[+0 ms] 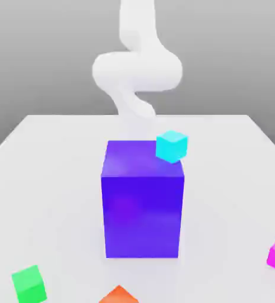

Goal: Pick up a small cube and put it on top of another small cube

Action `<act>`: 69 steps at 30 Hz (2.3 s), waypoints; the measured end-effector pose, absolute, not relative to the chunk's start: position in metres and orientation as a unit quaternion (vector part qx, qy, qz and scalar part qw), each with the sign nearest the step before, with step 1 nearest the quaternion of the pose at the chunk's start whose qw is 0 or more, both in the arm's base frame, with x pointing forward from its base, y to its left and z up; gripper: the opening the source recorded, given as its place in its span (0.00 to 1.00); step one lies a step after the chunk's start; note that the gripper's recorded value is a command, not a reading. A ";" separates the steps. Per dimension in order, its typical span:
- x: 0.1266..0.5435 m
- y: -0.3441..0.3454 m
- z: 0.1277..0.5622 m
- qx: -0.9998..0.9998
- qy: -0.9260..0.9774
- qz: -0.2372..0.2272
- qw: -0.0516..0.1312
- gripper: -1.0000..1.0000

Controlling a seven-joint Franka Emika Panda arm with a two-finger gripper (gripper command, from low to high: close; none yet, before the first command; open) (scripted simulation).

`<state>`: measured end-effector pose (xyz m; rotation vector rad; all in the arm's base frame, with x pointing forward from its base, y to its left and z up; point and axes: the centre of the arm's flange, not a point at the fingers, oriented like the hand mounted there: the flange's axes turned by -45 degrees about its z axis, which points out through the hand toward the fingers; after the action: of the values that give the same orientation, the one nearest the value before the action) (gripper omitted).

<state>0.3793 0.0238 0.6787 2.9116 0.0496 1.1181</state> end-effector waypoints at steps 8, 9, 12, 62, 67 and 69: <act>0.457 0.107 0.555 0.960 0.103 0.258 0.043 0.50; 0.463 0.118 0.538 0.961 0.114 0.246 0.045 0.50; 0.475 0.150 0.486 0.965 0.150 0.210 0.049 0.50; 0.503 -0.084 0.226 0.987 -0.160 -0.007 0.008 0.00; 0.481 -0.198 0.192 0.954 -0.301 -0.001 0.000 0.00; 0.478 -0.206 0.183 0.951 -0.310 0.000 0.000 1.00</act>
<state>0.4782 -0.2057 0.1833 2.9871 -0.9752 -0.0006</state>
